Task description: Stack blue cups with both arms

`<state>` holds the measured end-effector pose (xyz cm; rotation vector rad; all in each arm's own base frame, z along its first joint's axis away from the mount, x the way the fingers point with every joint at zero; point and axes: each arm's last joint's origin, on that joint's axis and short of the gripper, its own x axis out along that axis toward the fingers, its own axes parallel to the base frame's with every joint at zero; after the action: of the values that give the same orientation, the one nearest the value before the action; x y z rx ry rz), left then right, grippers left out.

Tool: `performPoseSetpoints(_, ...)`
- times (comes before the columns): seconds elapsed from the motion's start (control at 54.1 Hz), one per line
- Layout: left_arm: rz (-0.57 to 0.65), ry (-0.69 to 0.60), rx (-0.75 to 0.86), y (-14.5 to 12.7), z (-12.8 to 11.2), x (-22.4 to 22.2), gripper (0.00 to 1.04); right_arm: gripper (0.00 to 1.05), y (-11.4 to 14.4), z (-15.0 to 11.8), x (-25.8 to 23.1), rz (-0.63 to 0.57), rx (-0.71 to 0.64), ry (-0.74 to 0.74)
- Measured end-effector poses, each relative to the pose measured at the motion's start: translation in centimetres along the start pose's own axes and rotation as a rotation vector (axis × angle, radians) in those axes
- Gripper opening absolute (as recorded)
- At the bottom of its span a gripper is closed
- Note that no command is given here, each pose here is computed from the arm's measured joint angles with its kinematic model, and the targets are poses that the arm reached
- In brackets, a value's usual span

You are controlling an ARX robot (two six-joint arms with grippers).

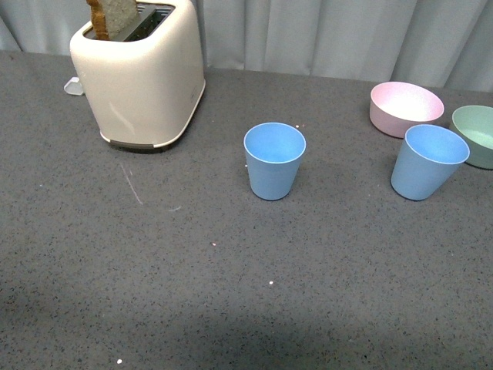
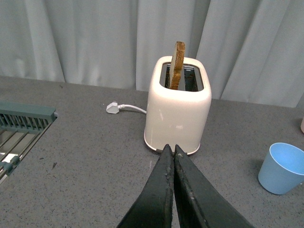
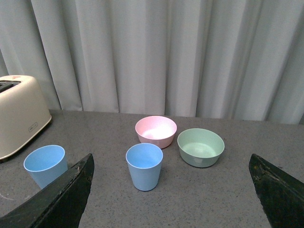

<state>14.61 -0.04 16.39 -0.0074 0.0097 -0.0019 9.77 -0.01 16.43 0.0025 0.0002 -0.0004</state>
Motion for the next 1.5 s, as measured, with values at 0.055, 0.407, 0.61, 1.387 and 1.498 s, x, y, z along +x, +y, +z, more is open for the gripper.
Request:
performPoseSetpoints(0.055, 0.000, -0.007, 0.000, 0.0, 0.2, -0.3, 0.04, 0.95, 0.0, 0.0, 0.0, 0.000, 0.000, 0.000)
performPoseSetpoints(0.407, -0.001, -0.024, 0.000, 0.0, 0.7, -1.7, 0.04, 0.95, 0.0, 0.0, 0.0, 0.000, 0.000, 0.000)
performPoseSetpoints(0.61, 0.000, -0.030, 0.000, 0.0, 0.9, -2.3, 0.04, 0.95, 0.0, 0.0, 0.0, 0.000, 0.000, 0.000)
performPoseSetpoints(1.387, 0.000, -0.032, 0.000, 0.0, 0.8, -3.8, 0.04, 0.95, 0.0, 0.0, 0.0, 0.000, 0.000, 0.000)
performPoseSetpoints(1.498, -0.001, -0.003, 0.000, 0.0, 0.4, -4.7, 0.04, 0.95, 0.0, 0.0, 0.0, 0.000, 0.000, 0.000)
